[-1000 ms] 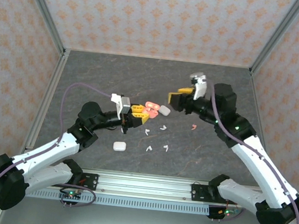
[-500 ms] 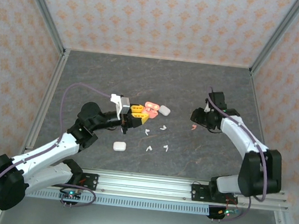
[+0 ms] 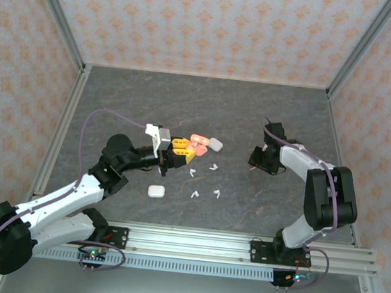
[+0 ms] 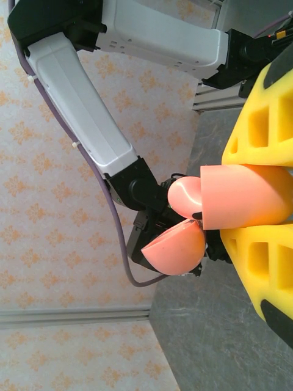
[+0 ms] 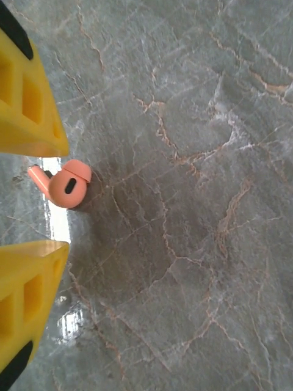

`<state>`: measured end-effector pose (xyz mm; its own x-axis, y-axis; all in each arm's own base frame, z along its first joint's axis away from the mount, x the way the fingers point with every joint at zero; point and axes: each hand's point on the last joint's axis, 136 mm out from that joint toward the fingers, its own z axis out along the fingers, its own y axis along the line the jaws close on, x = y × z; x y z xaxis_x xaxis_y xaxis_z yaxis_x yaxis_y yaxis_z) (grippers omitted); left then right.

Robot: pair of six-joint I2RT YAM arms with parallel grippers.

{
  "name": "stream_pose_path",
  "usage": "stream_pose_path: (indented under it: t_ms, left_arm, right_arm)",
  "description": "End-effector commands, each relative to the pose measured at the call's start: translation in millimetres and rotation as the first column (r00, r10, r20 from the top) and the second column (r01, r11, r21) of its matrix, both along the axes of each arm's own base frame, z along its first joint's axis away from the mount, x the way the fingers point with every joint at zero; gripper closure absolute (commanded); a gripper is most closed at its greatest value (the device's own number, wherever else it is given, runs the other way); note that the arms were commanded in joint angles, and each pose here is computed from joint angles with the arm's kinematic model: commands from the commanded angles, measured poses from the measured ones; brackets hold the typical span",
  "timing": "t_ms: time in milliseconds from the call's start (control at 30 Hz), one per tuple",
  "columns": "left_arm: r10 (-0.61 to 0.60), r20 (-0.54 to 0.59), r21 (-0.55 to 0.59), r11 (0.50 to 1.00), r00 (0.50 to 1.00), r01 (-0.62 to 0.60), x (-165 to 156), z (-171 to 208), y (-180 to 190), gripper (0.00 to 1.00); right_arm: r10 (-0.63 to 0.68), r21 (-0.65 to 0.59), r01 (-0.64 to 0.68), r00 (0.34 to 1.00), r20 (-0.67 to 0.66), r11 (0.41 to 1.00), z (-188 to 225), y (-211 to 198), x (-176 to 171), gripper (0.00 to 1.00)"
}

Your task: Insert the wireless bluetooth earbuds into the charging case

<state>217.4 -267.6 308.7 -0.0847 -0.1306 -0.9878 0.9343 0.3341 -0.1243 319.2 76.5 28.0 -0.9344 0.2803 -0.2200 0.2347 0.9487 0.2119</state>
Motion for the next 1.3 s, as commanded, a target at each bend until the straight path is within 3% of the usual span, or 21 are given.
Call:
stream_pose_path:
  t_ms: [0, 600, 900, 1067, 1267]
  left_arm:
    - [0.01, 0.051, -0.008, 1.0, 0.999, -0.01, -2.0, 9.9, 1.0, 1.0]
    - [0.013, 0.052, 0.002, 1.0, 0.999, -0.013, -1.8, 9.3, 0.9, 1.0]
    - [0.031, 0.043, -0.025, 0.999, 0.999, -0.03, -0.1, 8.9, 3.3, 1.0]
    - [0.07, 0.034, -0.096, 0.993, 0.997, -0.066, 4.5, 14.4, 8.4, 1.0]
    - [0.069, 0.023, -0.145, 0.987, 0.997, -0.065, 10.0, 19.2, 6.8, 1.0]
  right_arm:
    - [-0.018, 0.014, 0.017, 1.0, 0.023, 1.0, 3.3, 0.9, 13.6, 0.64]
    - [0.018, 0.039, -0.018, 1.0, 0.0, 0.999, -6.9, 7.6, 14.1, 0.8]
    - [0.1, 0.051, -0.108, 0.986, 0.137, 0.993, 26.3, 14.1, 17.1, 0.83]
    - [0.194, 0.092, -0.24, 0.916, 0.351, 0.966, 79.7, 37.5, 18.6, 0.84]
    - [0.263, 0.091, -0.419, 0.709, 0.654, 0.903, 170.7, 73.3, 5.8, 0.84]
